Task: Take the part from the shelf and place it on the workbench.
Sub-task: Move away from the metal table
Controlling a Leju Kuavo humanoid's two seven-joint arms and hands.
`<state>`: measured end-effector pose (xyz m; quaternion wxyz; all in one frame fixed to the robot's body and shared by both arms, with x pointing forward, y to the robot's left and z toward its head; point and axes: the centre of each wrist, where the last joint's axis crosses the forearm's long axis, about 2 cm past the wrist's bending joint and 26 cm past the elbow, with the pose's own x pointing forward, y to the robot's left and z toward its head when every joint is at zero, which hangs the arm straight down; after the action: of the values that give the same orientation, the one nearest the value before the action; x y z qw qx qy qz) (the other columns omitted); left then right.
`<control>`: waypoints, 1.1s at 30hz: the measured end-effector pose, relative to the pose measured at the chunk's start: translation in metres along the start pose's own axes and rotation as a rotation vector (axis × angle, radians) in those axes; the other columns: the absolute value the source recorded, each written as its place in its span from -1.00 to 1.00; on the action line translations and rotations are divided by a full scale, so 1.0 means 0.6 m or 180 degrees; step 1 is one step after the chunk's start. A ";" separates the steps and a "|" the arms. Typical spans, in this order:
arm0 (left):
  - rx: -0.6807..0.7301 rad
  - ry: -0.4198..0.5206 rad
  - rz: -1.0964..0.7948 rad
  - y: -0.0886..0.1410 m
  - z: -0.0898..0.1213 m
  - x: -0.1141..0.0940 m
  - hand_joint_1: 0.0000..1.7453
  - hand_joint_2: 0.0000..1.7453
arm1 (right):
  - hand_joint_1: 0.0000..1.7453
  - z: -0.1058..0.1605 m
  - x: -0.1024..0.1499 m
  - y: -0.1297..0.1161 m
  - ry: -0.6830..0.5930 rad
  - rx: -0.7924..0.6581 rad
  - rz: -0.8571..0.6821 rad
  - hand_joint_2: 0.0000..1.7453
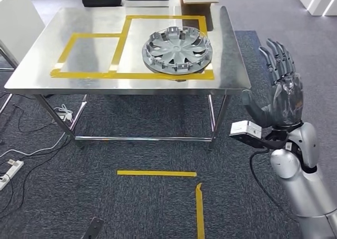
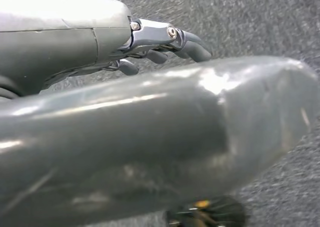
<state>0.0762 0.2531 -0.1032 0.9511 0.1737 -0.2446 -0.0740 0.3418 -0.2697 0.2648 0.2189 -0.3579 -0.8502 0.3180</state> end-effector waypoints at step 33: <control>0.0074 -0.0020 -0.0009 -0.001 0.004 -0.009 -1.00 -1.00 | -1.00 0.030 -0.032 0.003 0.0667 0.0193 -0.0291 -1.00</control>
<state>0.0704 0.2531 -0.1040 0.9481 0.1848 -0.2483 -0.0730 0.3445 -0.2902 0.2481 0.3315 -0.3433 -0.8280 0.2942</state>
